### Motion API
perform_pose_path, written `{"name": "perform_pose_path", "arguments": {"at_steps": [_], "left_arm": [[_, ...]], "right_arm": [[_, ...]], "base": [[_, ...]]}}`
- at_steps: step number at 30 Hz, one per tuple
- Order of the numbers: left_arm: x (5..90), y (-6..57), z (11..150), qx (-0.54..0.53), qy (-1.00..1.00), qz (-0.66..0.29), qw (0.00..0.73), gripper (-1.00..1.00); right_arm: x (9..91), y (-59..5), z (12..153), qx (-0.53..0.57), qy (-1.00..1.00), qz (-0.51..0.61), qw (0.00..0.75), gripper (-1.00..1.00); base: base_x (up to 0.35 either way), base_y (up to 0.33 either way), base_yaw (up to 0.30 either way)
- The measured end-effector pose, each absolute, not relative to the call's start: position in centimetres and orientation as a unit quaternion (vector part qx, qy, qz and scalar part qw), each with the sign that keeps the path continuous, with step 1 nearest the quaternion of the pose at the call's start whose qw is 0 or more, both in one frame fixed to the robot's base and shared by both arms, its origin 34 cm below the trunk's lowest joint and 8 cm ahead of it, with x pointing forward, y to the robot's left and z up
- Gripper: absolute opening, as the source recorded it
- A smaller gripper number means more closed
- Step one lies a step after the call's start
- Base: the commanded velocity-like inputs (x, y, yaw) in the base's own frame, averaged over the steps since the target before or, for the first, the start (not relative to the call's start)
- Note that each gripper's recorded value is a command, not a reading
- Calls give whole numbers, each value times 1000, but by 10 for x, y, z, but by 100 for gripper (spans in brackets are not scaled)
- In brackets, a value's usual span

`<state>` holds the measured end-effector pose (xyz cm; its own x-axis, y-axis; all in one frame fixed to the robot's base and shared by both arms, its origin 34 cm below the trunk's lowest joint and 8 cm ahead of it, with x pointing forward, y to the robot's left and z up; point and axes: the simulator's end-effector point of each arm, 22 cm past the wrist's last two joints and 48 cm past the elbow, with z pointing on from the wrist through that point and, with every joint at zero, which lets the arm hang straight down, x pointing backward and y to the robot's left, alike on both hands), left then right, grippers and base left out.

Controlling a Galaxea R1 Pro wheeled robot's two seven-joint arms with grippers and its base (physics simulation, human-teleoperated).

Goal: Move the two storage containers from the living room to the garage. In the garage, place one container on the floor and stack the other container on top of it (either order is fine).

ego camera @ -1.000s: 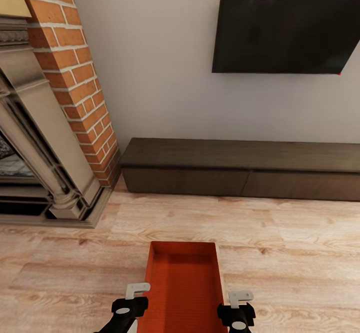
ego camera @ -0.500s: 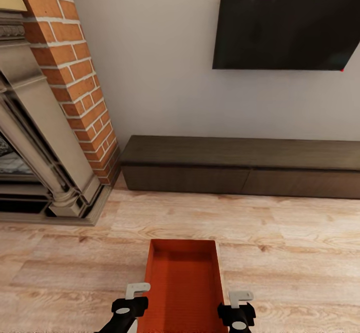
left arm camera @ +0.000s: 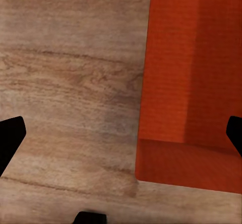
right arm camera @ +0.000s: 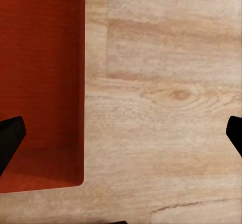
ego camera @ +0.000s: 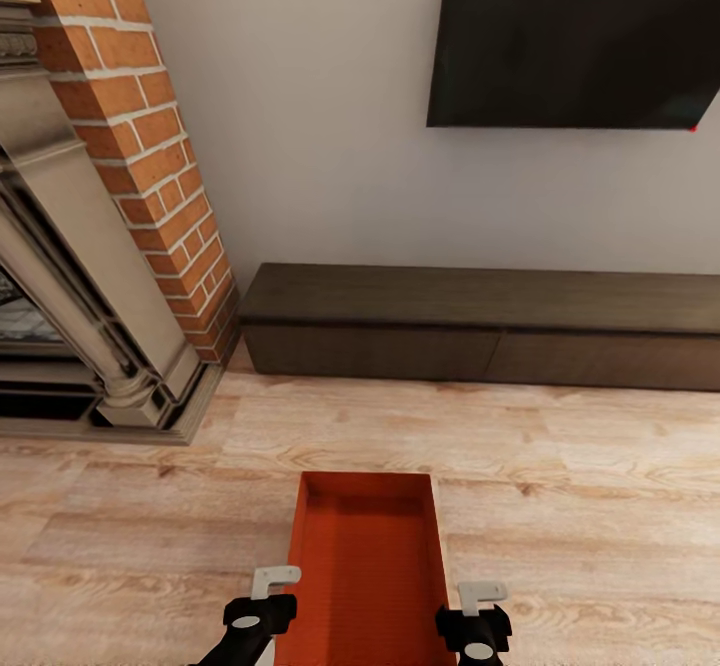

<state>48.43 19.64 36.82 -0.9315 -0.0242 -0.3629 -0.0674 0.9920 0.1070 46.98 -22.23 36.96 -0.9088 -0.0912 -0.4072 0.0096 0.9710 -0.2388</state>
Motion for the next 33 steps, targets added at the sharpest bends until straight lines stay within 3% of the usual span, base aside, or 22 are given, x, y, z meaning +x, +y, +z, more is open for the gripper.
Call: {"name": "perform_pose_path", "arguments": {"at_steps": [33], "left_arm": [[467,199,351,5,984,67,166,100]], "right_arm": [[450,-223,352,-24,975,-119,187,100]], "base": [[0,0,0]]}}
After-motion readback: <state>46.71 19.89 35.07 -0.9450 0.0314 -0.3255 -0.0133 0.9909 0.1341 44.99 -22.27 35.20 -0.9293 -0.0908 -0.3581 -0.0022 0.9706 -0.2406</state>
